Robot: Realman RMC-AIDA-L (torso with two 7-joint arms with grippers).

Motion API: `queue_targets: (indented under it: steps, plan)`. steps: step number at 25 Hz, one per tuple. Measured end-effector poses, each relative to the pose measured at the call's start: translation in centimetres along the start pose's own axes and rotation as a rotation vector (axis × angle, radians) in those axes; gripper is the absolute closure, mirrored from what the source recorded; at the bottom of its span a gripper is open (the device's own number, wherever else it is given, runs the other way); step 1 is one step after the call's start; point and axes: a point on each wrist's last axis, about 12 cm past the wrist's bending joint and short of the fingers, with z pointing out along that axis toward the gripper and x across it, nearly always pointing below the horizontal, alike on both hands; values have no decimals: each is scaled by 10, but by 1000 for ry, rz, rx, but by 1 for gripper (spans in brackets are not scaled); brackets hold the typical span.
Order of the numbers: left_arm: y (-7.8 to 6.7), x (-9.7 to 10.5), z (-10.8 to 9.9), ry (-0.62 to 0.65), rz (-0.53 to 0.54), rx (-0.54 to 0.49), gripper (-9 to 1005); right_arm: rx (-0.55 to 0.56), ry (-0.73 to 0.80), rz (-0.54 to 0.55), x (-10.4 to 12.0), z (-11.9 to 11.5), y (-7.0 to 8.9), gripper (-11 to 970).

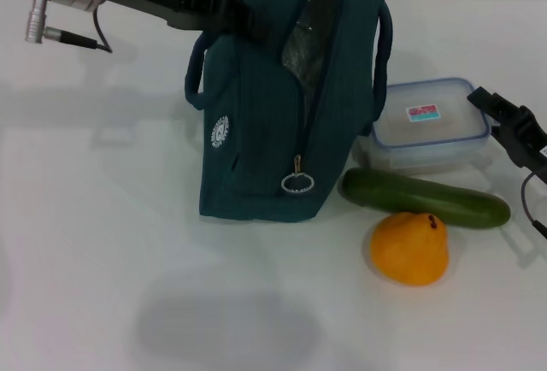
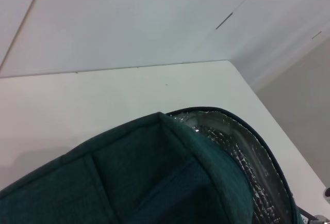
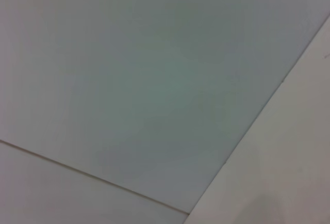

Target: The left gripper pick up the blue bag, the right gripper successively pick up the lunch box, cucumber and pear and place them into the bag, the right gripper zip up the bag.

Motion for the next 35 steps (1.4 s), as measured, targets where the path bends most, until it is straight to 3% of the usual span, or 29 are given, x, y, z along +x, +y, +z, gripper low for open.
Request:
queue_targets:
  steps: [8,19,24,35]
  plan:
    - [1,0,-1,0,7,-5,954,-8,-11,6,0,-4,-1,693]
    - [1,2,2,5,-1,0,954,-37,-66,33,-2,-18,-3,778]
    - [1,3,2,3,-3,4,954,-37,-65,19,-4,-20,-4,864]
    - [1,5,1,7,-10,13,954,-109,-73,-9,-9,-24,3,860]
